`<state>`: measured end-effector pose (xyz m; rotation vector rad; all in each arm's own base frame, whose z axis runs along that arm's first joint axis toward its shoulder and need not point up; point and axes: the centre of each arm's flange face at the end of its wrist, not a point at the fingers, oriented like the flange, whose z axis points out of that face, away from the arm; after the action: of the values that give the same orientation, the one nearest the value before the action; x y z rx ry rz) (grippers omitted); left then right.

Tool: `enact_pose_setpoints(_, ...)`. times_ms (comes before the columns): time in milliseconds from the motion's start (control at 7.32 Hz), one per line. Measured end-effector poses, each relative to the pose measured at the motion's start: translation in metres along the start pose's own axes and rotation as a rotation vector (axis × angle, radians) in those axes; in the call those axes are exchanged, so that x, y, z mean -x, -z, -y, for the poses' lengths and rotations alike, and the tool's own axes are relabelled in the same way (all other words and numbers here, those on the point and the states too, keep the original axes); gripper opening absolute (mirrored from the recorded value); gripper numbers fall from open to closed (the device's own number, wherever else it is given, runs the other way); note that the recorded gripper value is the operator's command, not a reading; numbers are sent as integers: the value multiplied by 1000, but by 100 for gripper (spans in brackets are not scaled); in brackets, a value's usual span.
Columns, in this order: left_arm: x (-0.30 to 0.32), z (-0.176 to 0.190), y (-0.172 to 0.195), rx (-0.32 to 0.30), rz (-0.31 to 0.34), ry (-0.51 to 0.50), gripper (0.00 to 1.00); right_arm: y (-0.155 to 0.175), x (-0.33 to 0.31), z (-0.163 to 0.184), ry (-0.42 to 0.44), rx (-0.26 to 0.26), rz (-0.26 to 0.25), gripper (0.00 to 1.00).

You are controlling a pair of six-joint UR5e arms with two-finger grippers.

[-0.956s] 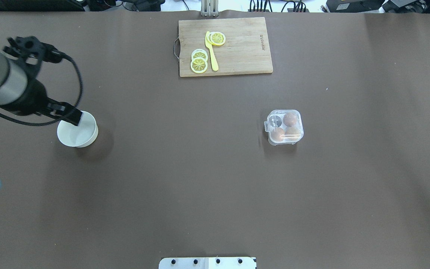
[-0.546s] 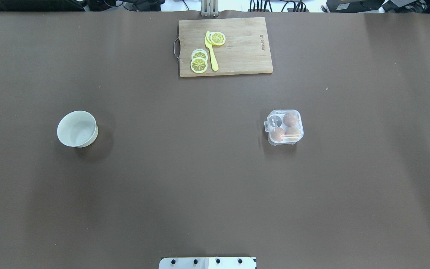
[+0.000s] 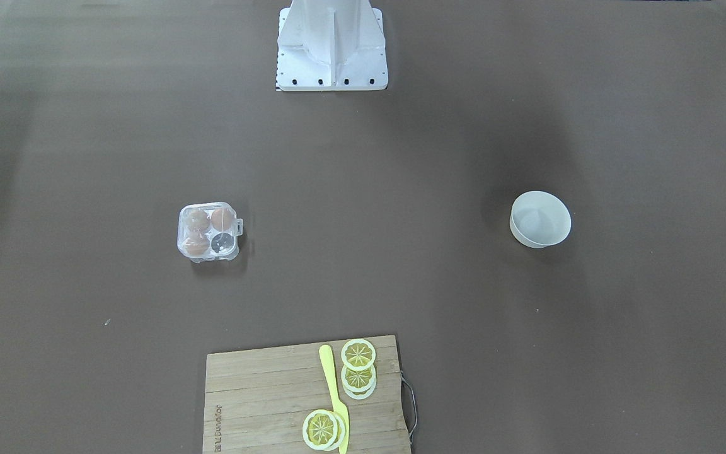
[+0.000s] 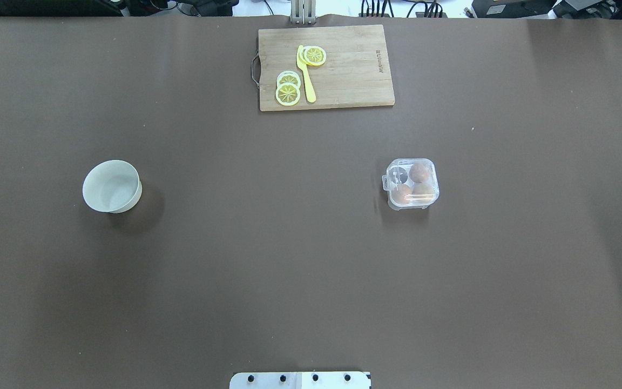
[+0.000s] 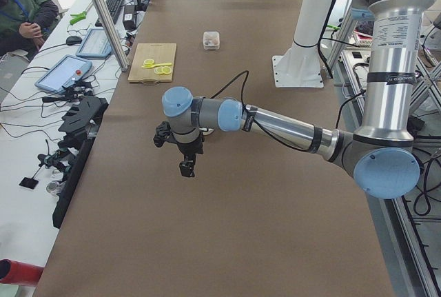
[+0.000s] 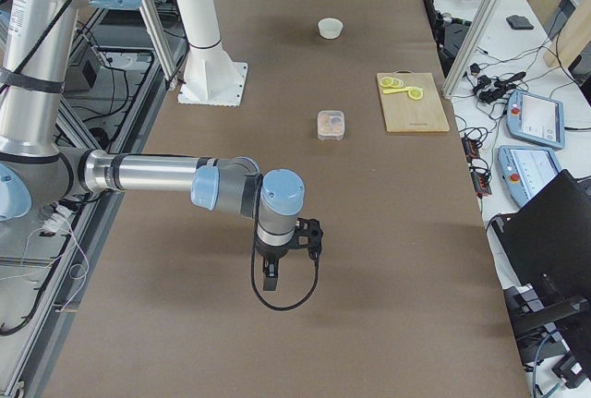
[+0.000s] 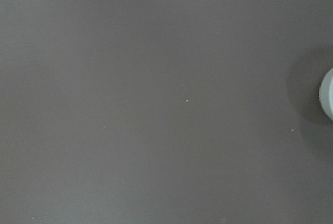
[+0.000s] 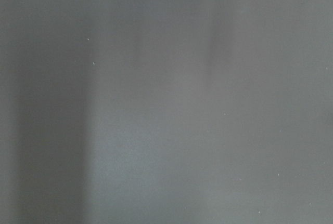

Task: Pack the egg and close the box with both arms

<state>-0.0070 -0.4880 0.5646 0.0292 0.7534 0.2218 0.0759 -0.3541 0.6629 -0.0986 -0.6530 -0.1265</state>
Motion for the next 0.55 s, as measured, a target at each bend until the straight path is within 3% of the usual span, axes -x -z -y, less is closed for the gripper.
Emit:
enact_pose_setpoints(273,47,-47,-13,-42,2,44,99,-3,-2,-2,-8,6,5,100)
enact_pose_setpoints(546,74,-95,-29,-129,17,18,99,-3,-3,-4,-14,3,15,100)
